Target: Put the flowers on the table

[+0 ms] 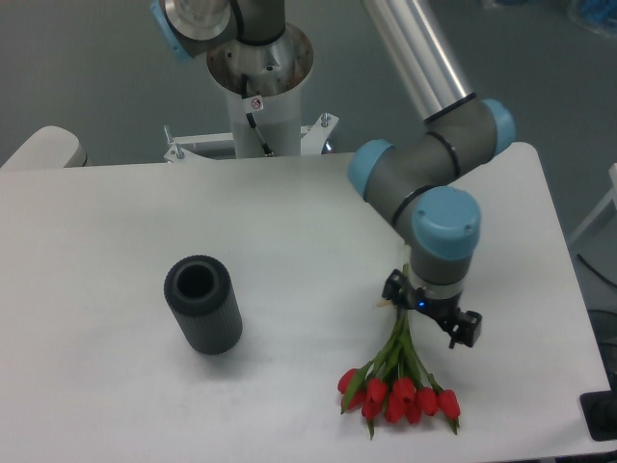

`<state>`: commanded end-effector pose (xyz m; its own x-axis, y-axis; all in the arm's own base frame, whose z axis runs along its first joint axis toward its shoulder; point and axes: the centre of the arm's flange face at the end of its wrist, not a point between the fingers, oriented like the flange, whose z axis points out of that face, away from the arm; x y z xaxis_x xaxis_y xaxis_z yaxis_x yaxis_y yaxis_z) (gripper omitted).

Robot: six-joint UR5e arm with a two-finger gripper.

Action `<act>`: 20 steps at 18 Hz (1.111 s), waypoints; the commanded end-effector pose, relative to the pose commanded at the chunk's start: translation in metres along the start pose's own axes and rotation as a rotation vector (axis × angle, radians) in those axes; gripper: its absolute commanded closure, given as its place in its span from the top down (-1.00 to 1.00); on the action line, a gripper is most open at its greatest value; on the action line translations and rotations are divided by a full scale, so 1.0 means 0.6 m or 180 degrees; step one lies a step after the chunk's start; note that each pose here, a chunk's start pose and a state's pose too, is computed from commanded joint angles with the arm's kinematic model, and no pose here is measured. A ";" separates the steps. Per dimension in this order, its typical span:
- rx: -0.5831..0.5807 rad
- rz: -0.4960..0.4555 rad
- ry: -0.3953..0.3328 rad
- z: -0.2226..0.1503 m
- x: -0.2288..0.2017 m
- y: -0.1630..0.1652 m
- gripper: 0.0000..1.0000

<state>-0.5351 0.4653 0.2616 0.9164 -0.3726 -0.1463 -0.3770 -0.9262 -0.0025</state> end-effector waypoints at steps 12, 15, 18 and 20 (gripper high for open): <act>-0.0049 0.1184 -0.0090 -0.006 -0.059 0.088 1.00; -0.0041 0.1175 -0.0066 0.001 -0.057 0.088 1.00; -0.0033 0.1146 -0.0047 0.005 -0.053 0.088 1.00; -0.0030 0.1146 -0.0028 0.010 -0.050 0.087 1.00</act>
